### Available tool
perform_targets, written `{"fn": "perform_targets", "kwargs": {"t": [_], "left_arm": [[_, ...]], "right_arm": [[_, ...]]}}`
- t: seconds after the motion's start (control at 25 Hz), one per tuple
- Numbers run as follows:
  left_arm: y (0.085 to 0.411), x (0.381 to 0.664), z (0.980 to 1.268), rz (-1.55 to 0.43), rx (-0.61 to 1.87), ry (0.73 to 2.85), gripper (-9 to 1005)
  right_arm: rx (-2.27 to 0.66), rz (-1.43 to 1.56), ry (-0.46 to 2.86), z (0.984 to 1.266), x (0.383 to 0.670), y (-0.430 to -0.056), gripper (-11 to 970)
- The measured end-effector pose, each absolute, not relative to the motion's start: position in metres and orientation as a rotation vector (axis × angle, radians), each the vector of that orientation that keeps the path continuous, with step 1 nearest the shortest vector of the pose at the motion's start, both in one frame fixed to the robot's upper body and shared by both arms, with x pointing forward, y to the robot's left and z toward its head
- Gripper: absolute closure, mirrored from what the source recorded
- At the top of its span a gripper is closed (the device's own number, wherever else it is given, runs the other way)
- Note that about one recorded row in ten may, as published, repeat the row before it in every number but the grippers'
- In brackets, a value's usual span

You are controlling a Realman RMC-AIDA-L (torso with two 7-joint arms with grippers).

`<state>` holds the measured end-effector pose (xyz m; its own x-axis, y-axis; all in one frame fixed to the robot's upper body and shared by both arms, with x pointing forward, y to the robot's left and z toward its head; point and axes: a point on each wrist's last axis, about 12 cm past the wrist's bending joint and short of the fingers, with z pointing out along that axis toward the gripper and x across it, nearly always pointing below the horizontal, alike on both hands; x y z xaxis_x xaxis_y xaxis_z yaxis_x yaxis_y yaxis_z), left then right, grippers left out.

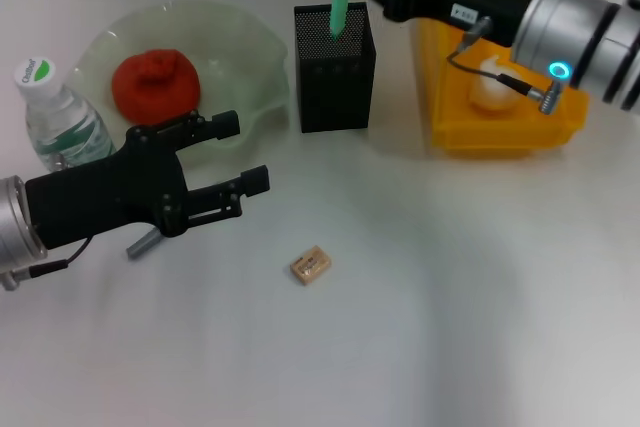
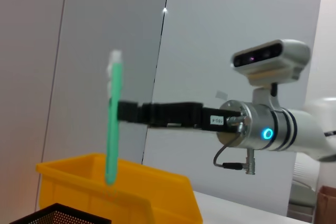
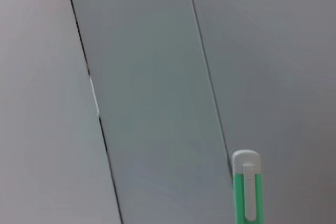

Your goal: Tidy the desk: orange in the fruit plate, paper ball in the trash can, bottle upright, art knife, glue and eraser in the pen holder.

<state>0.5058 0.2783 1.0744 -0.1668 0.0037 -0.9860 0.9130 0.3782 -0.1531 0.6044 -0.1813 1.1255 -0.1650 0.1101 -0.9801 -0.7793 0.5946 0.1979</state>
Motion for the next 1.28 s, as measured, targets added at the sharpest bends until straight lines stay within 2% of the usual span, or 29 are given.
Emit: {"fn": "perform_targets", "kwargs": {"t": [0.2,0.44,0.88,1.08,1.28], "left_arm": [[0.277,0.508,1.075,-1.008,0.862,1.512,218],[0.275,0.509,1.075,-1.009,0.867,1.512,218],[0.275,0.509,1.075,-1.010,0.866,1.513,218],[0.275,0.508,1.073,-1.018,0.857,1.516,218],[0.275,0.508,1.073,-1.017,0.861,1.511,218]], "right_arm": [[-0.606,0.791,1.444,1.113,0.602,-0.183,793],[-0.663,0.705,1.503,1.098,0.611,-0.176,793],[-0.702,0.633,1.571,1.091,0.619,-0.170,793],[-0.724,0.606,1.601,1.086,0.618,-0.168,768],[-0.730,0.602,1.608,1.084,0.618,-0.167,651]]}}
